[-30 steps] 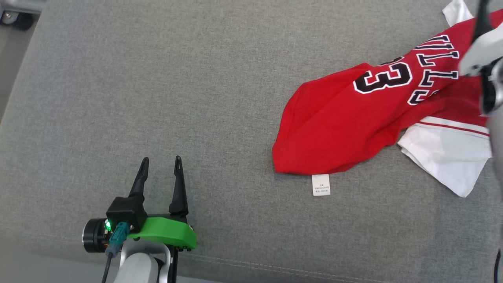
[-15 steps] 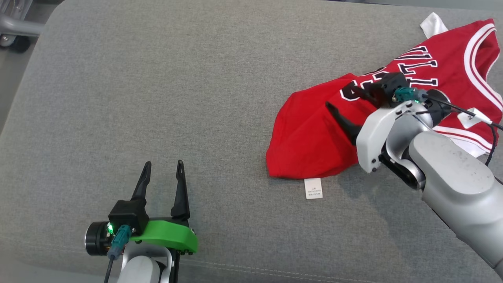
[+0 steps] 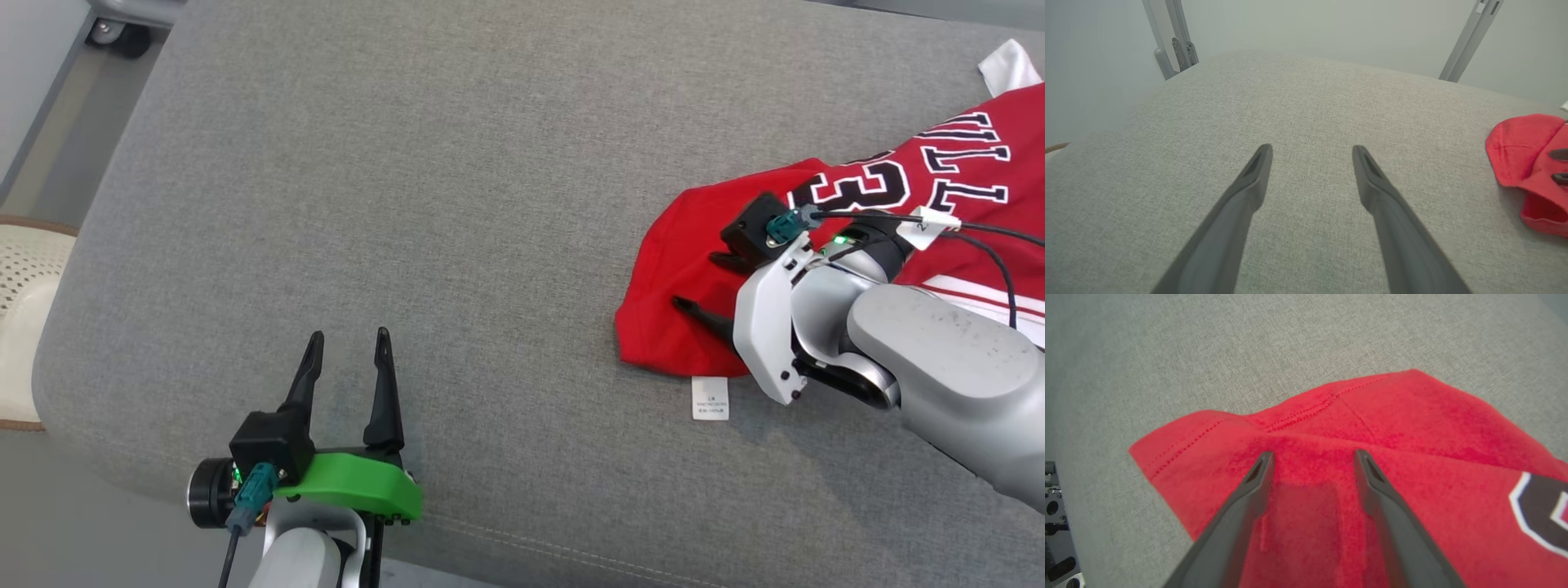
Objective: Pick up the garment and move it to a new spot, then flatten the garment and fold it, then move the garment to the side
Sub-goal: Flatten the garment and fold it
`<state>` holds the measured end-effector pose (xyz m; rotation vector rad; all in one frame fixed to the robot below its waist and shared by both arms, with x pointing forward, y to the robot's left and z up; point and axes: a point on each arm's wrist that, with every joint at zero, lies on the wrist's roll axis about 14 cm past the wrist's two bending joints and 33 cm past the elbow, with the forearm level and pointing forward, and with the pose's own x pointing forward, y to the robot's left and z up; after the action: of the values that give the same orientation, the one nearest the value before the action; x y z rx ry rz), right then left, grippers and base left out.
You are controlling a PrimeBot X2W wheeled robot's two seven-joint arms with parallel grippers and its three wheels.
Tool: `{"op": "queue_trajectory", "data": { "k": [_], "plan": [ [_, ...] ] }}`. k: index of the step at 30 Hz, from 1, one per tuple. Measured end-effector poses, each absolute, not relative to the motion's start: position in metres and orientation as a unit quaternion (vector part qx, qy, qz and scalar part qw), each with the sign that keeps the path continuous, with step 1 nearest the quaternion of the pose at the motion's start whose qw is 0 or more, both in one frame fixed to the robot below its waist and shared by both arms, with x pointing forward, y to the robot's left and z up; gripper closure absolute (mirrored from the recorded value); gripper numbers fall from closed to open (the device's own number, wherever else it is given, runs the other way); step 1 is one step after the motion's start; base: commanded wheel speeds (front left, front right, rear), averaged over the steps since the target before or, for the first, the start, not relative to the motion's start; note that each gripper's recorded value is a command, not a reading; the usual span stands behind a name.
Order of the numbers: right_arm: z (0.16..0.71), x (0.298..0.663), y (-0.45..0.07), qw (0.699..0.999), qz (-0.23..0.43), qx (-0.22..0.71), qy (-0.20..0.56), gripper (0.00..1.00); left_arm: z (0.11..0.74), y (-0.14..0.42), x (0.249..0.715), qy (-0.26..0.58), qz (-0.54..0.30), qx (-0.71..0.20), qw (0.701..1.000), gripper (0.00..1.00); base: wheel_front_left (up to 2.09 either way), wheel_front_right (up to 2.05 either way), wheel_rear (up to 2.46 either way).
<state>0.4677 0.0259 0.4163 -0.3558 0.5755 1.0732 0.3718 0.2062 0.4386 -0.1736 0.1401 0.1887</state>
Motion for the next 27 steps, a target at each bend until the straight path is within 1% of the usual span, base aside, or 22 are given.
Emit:
{"op": "queue_trajectory", "data": {
  "k": [5, 6, 7, 8, 9, 13, 18, 23, 27],
  "plan": [
    [0.402, 0.467, 0.036, 0.788, 0.509, -0.187, 0.293, 0.0, 0.438, 0.212, 0.368, 0.071, 0.106, -0.087, 0.988, 0.0, 0.0, 0.0, 0.0],
    [0.399, 0.466, 0.037, 0.785, 0.509, -0.189, 0.297, 0.25, 0.438, 0.213, 0.367, 0.072, 0.108, -0.088, 0.988, 0.0, 0.0, 0.0, 0.0],
    [0.397, 0.467, 0.038, 0.785, 0.509, -0.19, 0.299, 0.6, 0.438, 0.214, 0.366, 0.072, 0.11, -0.088, 0.987, 0.0, 0.0, 0.0, 0.0],
    [0.395, 0.468, 0.039, 0.784, 0.509, -0.19, 0.3, 0.74, 0.438, 0.215, 0.366, 0.072, 0.113, -0.087, 0.987, 0.0, 0.0, 0.0, 0.0],
    [0.394, 0.469, 0.04, 0.785, 0.509, -0.189, 0.299, 1.0, 0.438, 0.217, 0.365, 0.073, 0.116, -0.087, 0.987, 0.0, 0.0, 0.0, 0.0],
    [0.398, 0.478, 0.042, 0.797, 0.505, -0.18, 0.276, 1.0, 0.437, 0.218, 0.364, 0.074, 0.119, -0.086, 0.986, 0.0, 0.0, 0.0, 0.0],
    [0.424, 0.506, 0.043, 0.83, 0.485, -0.147, 0.231, 1.0, 0.437, 0.216, 0.366, 0.074, 0.116, -0.087, 0.987, 0.0, 0.0, 0.0, 0.0],
    [0.437, 0.528, 0.038, 0.852, 0.461, -0.133, 0.211, 1.0, 0.436, 0.213, 0.367, 0.075, 0.111, -0.088, 0.987, 0.0, 0.0, 0.0, 0.0],
    [0.436, 0.544, 0.028, 0.867, 0.435, -0.132, 0.206, 1.0, 0.435, 0.212, 0.366, 0.077, 0.111, -0.088, 0.987, 0.0, 0.0, 0.0, 0.0]
  ]
}}
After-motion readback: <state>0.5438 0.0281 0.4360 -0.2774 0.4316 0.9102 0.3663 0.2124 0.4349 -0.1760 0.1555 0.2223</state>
